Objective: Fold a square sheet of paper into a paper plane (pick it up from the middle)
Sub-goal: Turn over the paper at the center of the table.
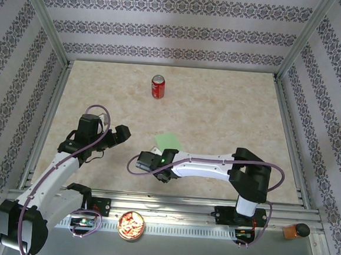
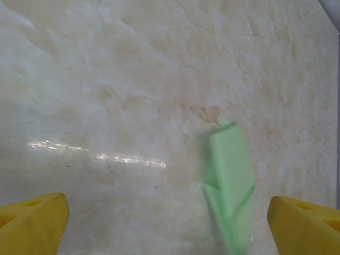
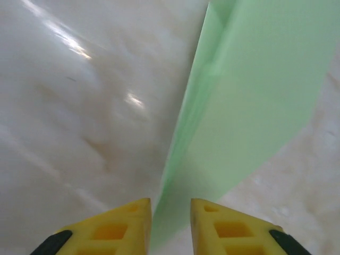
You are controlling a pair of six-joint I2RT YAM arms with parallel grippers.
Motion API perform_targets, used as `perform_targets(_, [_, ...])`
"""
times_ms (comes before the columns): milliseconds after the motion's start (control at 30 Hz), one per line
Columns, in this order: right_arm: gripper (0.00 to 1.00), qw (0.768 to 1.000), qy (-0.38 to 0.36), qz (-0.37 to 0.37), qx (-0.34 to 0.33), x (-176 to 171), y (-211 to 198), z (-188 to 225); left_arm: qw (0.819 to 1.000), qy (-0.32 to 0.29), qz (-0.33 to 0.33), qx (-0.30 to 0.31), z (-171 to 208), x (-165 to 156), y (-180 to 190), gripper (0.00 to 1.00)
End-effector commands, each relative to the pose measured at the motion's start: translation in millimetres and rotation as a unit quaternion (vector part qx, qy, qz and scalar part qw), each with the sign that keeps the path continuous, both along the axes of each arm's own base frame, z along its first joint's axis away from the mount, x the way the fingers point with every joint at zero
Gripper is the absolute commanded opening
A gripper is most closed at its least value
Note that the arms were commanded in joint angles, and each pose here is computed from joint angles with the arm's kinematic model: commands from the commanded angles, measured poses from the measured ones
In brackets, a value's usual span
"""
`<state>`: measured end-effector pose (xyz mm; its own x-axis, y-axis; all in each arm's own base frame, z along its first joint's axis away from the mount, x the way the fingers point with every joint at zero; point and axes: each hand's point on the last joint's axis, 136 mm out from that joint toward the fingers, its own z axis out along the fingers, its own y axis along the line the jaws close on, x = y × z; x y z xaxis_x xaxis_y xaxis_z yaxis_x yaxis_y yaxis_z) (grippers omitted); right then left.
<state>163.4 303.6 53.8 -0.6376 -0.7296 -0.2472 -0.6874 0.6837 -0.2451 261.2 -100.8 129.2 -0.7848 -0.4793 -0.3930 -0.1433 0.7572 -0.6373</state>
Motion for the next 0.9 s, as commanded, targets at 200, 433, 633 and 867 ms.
perform_targets(200, [0.30, 0.924, 0.122, -0.145, 0.331, 24.3, 22.3, 47.4, 0.993, -0.016, -0.081, -0.087, 15.3, -1.8, -33.2, 0.79])
perform_targets(433, [0.14, 0.810, 0.271, -0.240, 0.462, 40.8, 22.6, 25.8, 0.988, 0.006, -0.096, -0.123, 4.8, -4.2, -43.6, 0.50])
perform_targets(633, [0.12, 0.812, 0.303, -0.246, 0.435, 39.2, 32.6, -1.8, 0.984, 0.021, -0.097, -0.148, 1.3, -0.4, -49.5, 0.35])
perform_targets(867, [0.11, 0.811, 0.298, -0.314, 0.394, 34.9, 16.8, -39.6, 0.979, 0.042, -0.114, -0.166, -3.1, 1.4, -63.8, 0.33])
